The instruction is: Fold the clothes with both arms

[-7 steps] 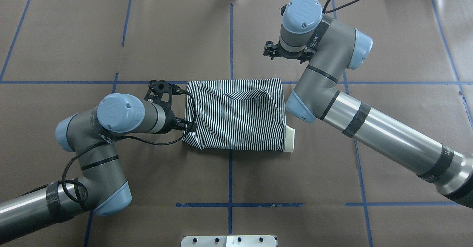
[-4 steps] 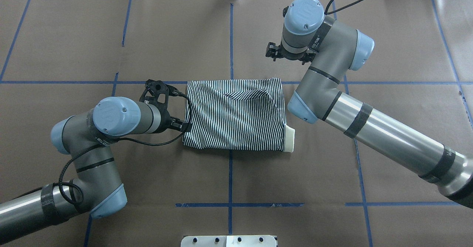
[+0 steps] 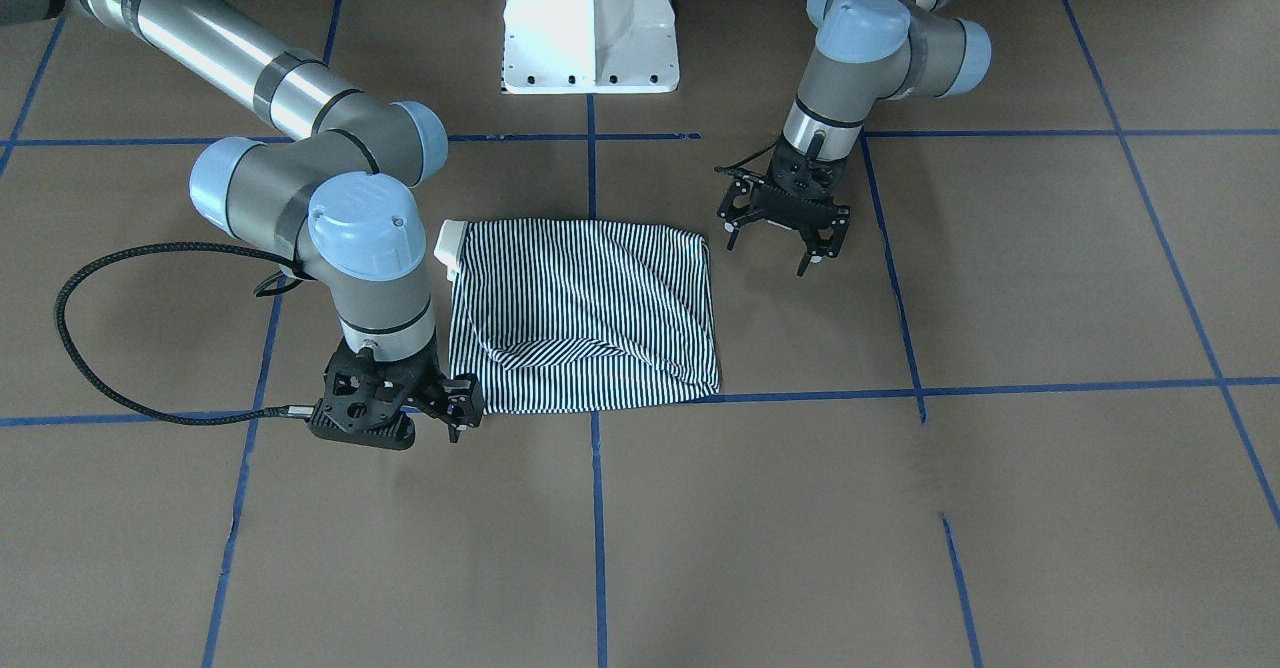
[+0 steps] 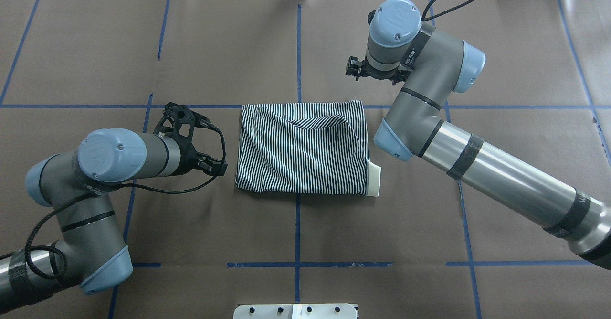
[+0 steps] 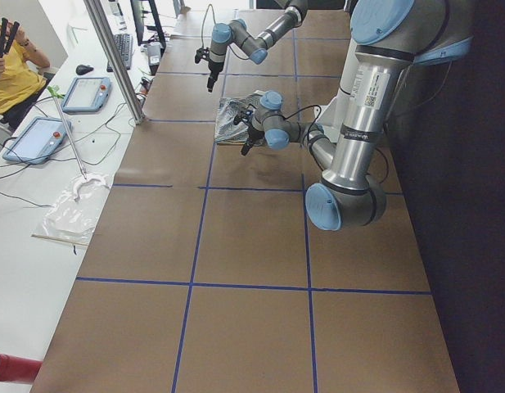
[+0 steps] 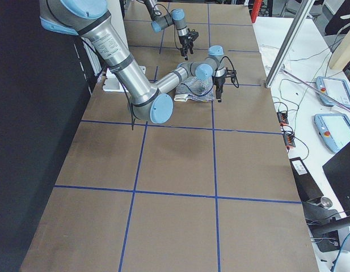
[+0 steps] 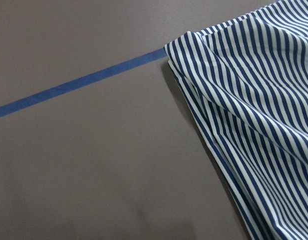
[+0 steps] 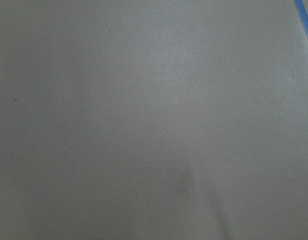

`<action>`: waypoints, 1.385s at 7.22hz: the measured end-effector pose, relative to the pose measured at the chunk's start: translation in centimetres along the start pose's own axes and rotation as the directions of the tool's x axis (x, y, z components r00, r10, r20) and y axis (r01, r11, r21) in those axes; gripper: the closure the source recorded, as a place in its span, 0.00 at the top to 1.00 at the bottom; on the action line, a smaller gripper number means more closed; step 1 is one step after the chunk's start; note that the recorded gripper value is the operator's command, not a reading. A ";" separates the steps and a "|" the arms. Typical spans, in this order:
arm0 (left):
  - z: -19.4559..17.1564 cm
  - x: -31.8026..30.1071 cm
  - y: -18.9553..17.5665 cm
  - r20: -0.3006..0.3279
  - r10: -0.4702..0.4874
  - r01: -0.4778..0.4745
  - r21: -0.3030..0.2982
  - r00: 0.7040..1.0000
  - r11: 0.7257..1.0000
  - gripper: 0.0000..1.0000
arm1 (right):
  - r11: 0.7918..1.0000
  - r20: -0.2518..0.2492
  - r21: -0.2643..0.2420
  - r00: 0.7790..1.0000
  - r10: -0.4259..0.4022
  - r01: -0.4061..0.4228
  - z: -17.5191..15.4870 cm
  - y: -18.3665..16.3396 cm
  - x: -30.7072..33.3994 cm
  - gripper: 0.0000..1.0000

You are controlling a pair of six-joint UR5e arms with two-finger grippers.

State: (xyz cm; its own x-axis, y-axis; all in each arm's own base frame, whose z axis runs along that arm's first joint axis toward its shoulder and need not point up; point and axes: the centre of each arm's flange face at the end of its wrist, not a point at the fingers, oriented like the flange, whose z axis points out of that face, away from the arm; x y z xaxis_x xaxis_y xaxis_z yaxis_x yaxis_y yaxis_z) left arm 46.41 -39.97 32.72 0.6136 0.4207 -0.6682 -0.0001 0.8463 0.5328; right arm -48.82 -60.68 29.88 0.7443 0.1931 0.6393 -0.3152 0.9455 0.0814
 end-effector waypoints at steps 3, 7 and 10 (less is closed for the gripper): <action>-4.6 -6.2 -4.5 0.076 0.077 -0.076 -0.010 0.994 0.997 1.00 | 0.999 -0.008 0.006 0.999 -0.050 0.050 -0.9 -0.6 6.1 1.00; -14.3 -28.5 -6.1 0.160 0.368 -0.348 -0.142 0.916 0.927 1.00 | 0.929 -0.033 -0.108 0.933 -0.358 0.353 -3.6 -3.6 35.5 1.00; -15.6 -40.3 -1.7 0.108 0.261 -0.231 -0.233 0.959 0.945 1.00 | 0.915 -0.030 -0.215 0.935 -0.354 0.340 -4.3 -0.6 55.5 1.00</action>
State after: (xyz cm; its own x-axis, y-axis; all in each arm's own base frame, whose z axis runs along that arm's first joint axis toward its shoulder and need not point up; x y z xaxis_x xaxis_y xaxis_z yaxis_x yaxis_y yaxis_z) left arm 9.33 -53.24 50.62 0.6739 0.5893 -0.4456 -0.3257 0.7783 0.5368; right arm -4.75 -49.44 62.05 0.8249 -0.1467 0.5458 0.0914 0.9876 0.1274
